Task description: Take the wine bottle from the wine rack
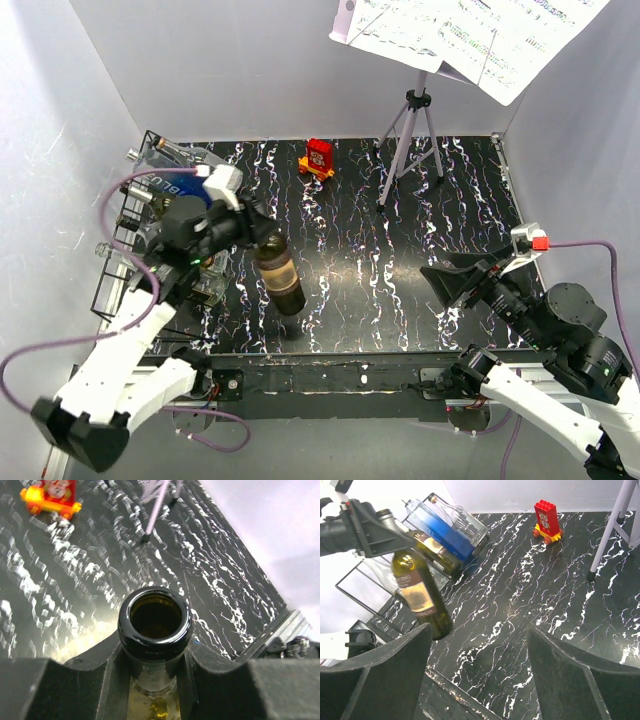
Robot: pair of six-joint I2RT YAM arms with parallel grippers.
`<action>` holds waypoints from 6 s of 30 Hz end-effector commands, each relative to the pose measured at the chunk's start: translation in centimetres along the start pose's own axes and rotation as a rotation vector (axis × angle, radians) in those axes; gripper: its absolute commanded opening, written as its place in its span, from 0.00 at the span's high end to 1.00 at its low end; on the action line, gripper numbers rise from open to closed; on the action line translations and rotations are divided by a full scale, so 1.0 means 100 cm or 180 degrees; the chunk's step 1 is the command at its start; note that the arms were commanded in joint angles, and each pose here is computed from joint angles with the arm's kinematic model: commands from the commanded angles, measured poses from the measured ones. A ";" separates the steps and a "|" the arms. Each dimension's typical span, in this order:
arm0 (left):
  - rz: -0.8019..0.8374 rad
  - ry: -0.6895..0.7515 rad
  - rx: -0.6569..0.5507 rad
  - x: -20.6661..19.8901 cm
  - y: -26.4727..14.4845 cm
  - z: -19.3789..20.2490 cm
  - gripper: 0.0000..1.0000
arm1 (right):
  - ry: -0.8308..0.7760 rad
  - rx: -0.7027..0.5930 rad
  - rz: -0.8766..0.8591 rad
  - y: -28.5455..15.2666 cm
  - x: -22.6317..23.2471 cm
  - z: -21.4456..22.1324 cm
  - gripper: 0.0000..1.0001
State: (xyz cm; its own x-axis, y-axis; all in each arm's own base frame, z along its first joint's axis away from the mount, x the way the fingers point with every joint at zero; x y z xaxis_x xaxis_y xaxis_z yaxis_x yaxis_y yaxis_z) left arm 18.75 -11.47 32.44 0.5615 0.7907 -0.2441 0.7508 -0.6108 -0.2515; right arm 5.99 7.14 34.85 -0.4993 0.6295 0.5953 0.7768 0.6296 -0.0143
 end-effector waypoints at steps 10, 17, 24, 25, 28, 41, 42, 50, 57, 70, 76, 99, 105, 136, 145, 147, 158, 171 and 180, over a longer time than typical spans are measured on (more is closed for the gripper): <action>0.1109 0.1662 -0.1897 -0.107 0.152 -0.078 1.00 | -0.0084 -0.0165 -0.0049 -0.005 -0.001 -0.005 0.17; 0.1495 0.1790 -0.2128 -0.143 0.214 -0.069 1.00 | -0.0125 -0.0300 0.0079 -0.008 -0.012 0.000 0.17; 0.1709 0.1569 -0.2149 -0.179 0.254 -0.061 1.00 | -0.0179 -0.0255 0.0142 -0.009 -0.017 0.004 0.16; 0.1731 0.1529 -0.2118 -0.181 0.259 -0.056 1.00 | -0.0190 -0.0248 0.0141 -0.009 -0.017 0.004 0.17; 0.1813 0.1527 -0.2006 -0.192 0.272 -0.040 1.00 | -0.0210 -0.0268 0.0181 -0.010 -0.020 0.005 0.16; 0.1887 0.1479 -0.1633 -0.221 0.310 -0.007 0.74 | -0.0239 -0.0293 0.0229 -0.013 -0.024 0.006 0.16; 0.1880 0.1483 -0.1610 -0.222 0.311 -0.007 0.67 | -0.0243 -0.0305 0.0239 -0.014 -0.025 0.006 0.16; 0.1869 0.1518 -0.1522 -0.225 0.311 -0.006 0.41 | -0.0242 -0.0334 0.0249 -0.016 -0.024 0.004 0.16; 0.1809 0.1479 -0.1603 -0.225 0.296 -0.021 0.25 | -0.0251 -0.0341 0.0251 -0.017 -0.024 0.003 0.16; 0.0736 0.1161 -0.1818 -0.179 0.191 -0.074 0.02 | -0.0223 -0.0254 0.0303 -0.018 -0.028 0.009 0.16; -0.0395 0.1153 -0.1434 -0.128 0.133 -0.077 0.02 | -0.0180 -0.0203 0.0339 -0.018 -0.030 0.013 0.16; -0.4268 -0.0578 -0.0459 0.064 -0.105 0.026 0.08 | -0.0012 0.0022 0.0399 -0.003 -0.031 0.027 0.18; -0.4487 -0.0602 -0.0400 0.074 -0.109 0.027 0.13 | 0.0060 0.0073 0.0351 -0.004 -0.029 0.030 0.19; -0.5396 -0.1417 -0.0041 0.179 -0.082 0.044 0.39 | 0.0018 -0.0091 0.0265 -0.020 -0.032 0.025 0.19; -0.5587 -0.1468 0.0106 0.189 -0.076 0.061 0.43 | -0.0027 -0.0152 0.0310 -0.019 -0.034 0.024 0.19; -0.5590 -0.1490 0.0114 0.190 -0.075 0.065 0.46 | -0.0030 -0.0153 0.0304 -0.018 -0.033 0.023 0.19; -0.5744 -0.1399 0.0071 0.193 -0.078 0.060 1.00 | 0.0030 -0.0144 0.0311 -0.017 -0.032 0.023 0.19; -0.5458 -0.1138 -0.0282 0.167 -0.097 0.007 1.00 | 0.0027 -0.0169 0.0390 -0.009 -0.030 0.020 0.19; -0.5031 -0.0792 -0.0297 0.139 -0.102 -0.009 1.00 | 0.0052 -0.0178 0.0360 -0.006 -0.028 0.019 0.20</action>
State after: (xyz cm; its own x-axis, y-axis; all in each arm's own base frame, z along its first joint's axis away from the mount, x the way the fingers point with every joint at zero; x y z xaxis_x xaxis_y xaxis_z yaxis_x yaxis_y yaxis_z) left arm 20.47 5.90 28.48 -0.8301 0.5512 0.0847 0.4584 0.7609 -0.4593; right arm 5.82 5.59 30.49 -0.3915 0.7092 0.5863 0.8382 0.5377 -0.0907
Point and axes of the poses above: each gripper's point midway between its finger pads, its own y axis out along the fingers, its own x axis along the line the jaws close on, z = x × y, the point moved 9 cm from there along -y, back along the fingers, and after that the axes turned 13 degrees about y, right-handed, at the moved point
